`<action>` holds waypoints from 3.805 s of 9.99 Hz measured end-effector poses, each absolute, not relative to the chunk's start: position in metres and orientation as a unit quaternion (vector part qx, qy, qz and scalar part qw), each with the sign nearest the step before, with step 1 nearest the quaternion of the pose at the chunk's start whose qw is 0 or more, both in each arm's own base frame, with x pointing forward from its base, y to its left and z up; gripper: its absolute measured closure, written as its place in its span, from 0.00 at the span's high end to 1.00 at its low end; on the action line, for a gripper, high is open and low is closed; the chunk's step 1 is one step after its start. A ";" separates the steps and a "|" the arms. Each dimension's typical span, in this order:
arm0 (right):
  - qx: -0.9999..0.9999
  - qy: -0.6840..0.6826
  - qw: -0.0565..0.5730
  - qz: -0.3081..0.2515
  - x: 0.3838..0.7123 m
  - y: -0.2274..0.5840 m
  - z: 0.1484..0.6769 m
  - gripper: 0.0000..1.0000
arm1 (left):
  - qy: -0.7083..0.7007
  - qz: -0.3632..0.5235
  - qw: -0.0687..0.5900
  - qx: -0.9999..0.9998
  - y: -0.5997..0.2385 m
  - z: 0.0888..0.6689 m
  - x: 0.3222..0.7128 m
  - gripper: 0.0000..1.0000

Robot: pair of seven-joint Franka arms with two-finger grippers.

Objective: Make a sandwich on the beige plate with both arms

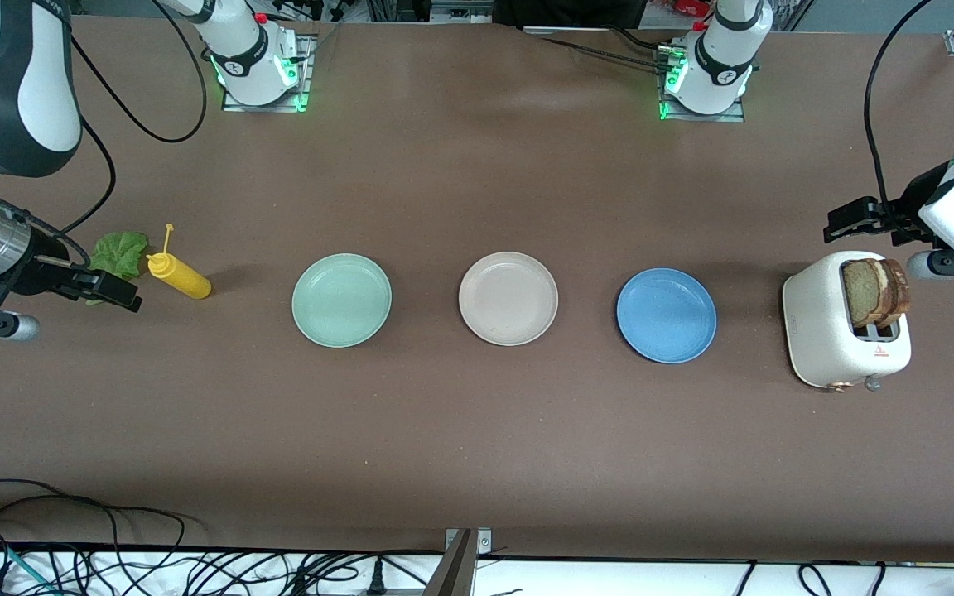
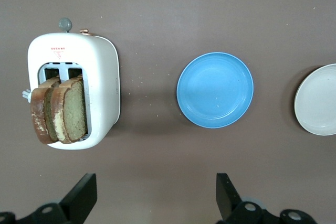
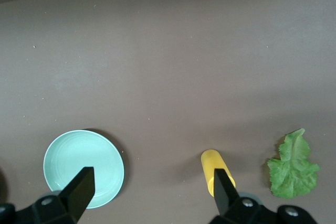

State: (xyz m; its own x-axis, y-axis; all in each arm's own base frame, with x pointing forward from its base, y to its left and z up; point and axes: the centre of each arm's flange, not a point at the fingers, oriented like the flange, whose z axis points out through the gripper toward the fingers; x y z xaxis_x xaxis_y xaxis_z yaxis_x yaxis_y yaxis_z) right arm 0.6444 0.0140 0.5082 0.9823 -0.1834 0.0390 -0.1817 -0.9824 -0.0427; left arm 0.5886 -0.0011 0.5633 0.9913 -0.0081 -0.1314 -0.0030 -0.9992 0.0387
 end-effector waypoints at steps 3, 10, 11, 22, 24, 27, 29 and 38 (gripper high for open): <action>-0.996 0.089 0.019 -0.019 0.645 0.018 0.506 1.00 | -0.003 -0.066 0.019 0.998 -0.001 0.563 0.589 1.00; -0.996 0.087 0.019 -0.013 0.643 0.020 0.500 1.00 | -0.003 -0.066 0.019 0.998 -0.001 0.563 0.589 1.00; -0.996 0.087 0.019 -0.013 0.643 0.021 0.500 1.00 | -0.003 -0.066 0.019 0.998 -0.001 0.563 0.589 1.00; -0.996 0.086 0.020 -0.013 0.643 0.023 0.500 1.00 | -0.003 -0.070 0.019 0.997 -0.001 0.558 0.591 1.00; -0.996 0.086 0.020 -0.013 0.643 0.023 0.500 1.00 | -0.003 -0.070 0.019 0.997 -0.001 0.558 0.591 1.00; -0.996 0.086 0.020 -0.013 0.643 0.023 0.500 1.00 | -0.003 -0.070 0.019 0.997 -0.001 0.558 0.591 1.00; -0.996 0.086 0.020 -0.013 0.643 0.023 0.500 1.00 | -0.003 -0.071 0.019 0.997 -0.001 0.558 0.591 1.00; -0.996 0.086 0.020 -0.015 0.644 0.023 0.501 1.00 | 0.047 -0.112 -0.002 0.993 0.063 0.496 0.613 1.00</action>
State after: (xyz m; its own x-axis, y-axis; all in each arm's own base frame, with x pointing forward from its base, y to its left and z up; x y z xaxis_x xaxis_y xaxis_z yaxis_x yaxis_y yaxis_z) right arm 0.6438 0.0230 0.5011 0.9848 -0.1713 0.0270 -0.1701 -0.9845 -0.0419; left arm 0.6126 0.0633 0.4961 0.9705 0.0934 -0.2223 0.0924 -0.9956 -0.0150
